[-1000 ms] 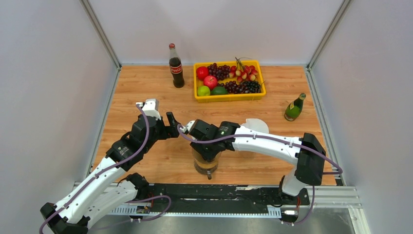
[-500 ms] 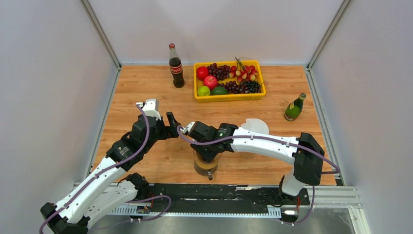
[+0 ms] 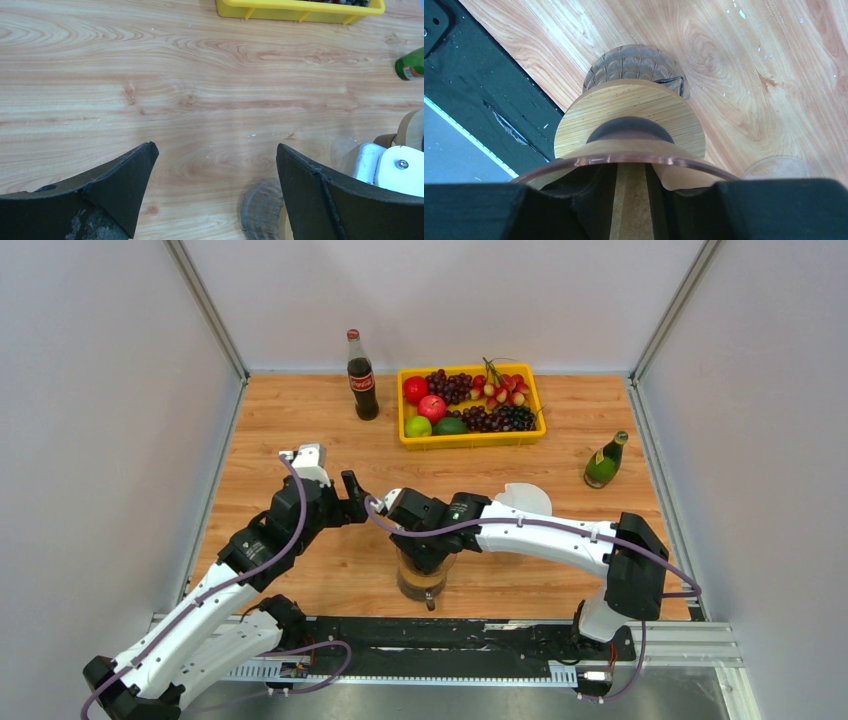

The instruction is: Place the coffee filter in the dripper

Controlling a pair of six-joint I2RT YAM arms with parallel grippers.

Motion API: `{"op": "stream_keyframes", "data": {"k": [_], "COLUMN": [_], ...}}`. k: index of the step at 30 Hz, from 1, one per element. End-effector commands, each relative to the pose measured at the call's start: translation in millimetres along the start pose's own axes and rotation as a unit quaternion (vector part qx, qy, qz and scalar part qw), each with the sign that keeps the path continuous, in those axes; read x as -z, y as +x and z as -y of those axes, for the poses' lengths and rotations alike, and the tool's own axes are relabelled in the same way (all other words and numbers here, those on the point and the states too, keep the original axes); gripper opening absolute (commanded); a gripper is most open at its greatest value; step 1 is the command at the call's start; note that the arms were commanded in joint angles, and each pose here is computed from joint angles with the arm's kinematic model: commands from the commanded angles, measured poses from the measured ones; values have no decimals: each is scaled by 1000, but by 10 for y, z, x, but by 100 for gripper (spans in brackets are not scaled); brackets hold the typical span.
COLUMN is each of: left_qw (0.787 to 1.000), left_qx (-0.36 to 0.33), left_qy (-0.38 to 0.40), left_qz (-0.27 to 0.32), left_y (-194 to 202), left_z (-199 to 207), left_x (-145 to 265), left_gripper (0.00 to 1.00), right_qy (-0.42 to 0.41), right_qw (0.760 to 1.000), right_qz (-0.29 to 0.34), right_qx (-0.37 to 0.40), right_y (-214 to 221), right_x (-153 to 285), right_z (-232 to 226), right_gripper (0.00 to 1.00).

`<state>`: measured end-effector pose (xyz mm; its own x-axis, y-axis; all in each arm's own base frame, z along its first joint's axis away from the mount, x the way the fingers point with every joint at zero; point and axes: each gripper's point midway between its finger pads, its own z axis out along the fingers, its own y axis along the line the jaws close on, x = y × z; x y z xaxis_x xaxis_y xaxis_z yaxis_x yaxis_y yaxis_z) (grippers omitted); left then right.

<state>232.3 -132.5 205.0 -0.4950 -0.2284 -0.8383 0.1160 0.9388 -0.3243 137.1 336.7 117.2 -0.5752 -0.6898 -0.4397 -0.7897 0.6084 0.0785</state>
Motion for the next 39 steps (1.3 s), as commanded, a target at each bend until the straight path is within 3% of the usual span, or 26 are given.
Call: {"op": "stream_keyframes", "data": {"k": [1, 10, 15, 20, 27, 33, 39], "left_qw": [1000, 1000, 1000, 1000, 1000, 1000, 1000], "left_qx": [11, 14, 15, 17, 17, 17, 17], "left_qy": [2, 7, 9, 11, 11, 13, 14], "left_qz": [12, 14, 15, 17, 18, 19, 19], "left_y": [-57, -73, -76, -88, -95, -105, -106], "left_z": [3, 22, 27, 31, 32, 40, 46], "left_x": [18, 36, 46, 59, 63, 65, 66], "left_gripper": [100, 100, 100, 100, 100, 100, 100], "right_qy": [-24, -11, -6, -6, -8, -13, -24], "right_qw": [999, 1000, 1000, 1000, 1000, 1000, 999], "right_qz": [20, 22, 21, 19, 19, 18, 28], "right_qx": [-10, -11, -13, -13, -10, -9, -7], "right_y": [-100, -132, -132, -127, -140, -126, -171], "right_x": [90, 156, 165, 162, 183, 216, 312], "right_z": [-138, -138, -135, -150, -183, -218, -292], "right_gripper": [36, 39, 46, 45, 33, 31, 35]}}
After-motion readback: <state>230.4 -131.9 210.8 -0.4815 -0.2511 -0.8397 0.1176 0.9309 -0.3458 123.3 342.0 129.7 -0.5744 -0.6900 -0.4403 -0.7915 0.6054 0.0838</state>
